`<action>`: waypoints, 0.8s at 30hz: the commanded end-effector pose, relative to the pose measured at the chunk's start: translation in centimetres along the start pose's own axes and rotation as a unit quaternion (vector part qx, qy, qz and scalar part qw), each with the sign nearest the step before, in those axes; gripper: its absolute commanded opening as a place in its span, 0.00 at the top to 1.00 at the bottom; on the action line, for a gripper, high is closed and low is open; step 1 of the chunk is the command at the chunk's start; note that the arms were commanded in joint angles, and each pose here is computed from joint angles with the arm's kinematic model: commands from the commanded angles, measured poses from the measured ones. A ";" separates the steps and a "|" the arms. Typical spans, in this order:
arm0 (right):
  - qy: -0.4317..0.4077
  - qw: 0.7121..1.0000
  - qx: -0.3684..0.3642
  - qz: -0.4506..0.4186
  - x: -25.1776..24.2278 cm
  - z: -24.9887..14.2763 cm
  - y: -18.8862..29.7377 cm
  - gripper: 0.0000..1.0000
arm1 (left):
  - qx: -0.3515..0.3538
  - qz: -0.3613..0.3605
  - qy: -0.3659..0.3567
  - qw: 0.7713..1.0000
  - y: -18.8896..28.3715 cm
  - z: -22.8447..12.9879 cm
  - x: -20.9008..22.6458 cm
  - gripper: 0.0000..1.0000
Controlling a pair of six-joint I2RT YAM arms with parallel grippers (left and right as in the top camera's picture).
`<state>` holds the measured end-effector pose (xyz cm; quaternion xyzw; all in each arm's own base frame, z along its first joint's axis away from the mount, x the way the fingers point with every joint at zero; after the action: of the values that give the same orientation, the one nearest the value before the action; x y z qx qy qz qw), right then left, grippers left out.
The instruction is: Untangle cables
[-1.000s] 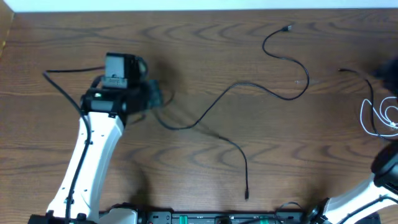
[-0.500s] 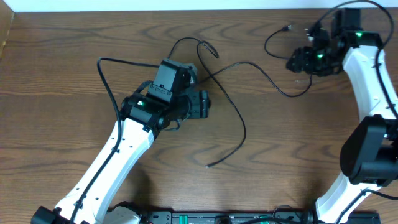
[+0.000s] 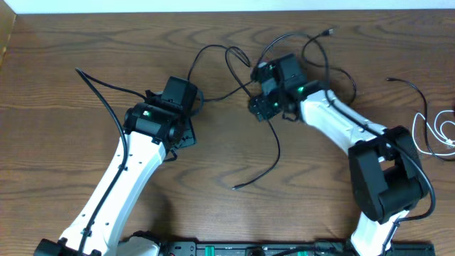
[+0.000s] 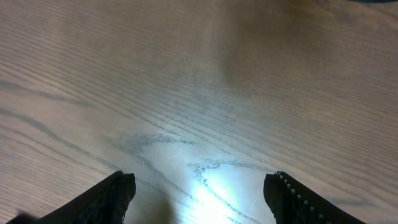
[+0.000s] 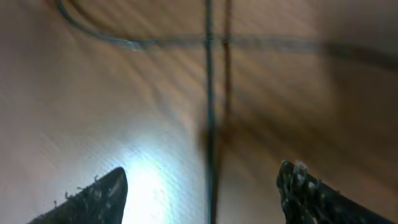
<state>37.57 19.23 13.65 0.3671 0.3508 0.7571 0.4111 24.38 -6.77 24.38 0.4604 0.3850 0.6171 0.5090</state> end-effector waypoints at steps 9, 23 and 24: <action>0.038 0.997 -0.039 -0.053 0.6 -3.6 -5.1 0.38 | -0.003 0.000 0.014 1.000 0.3 0.1 0.2 0.29; -0.079 0.971 -0.158 -0.158 -9.9 2.4 7.4 0.99 | -0.003 0.000 0.014 1.000 0.3 0.1 0.2 0.28; -0.089 0.973 -0.145 -0.158 -10.9 2.0 6.9 0.99 | -0.003 0.000 0.014 1.000 0.3 0.1 0.2 0.28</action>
<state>40.81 8.08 19.68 0.2756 0.2340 0.6944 0.6222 24.34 -6.78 24.36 0.4559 0.3907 0.6195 0.5058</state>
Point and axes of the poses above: each gripper's point midway between its finger pads, its own y axis back along the fingers, its own x axis along the line the jaws close on, z = x × y, the point moved 10 cm from there along y, back along the fingers, and after that the axes turned 14 degrees about -y, right-handed, at the moved point
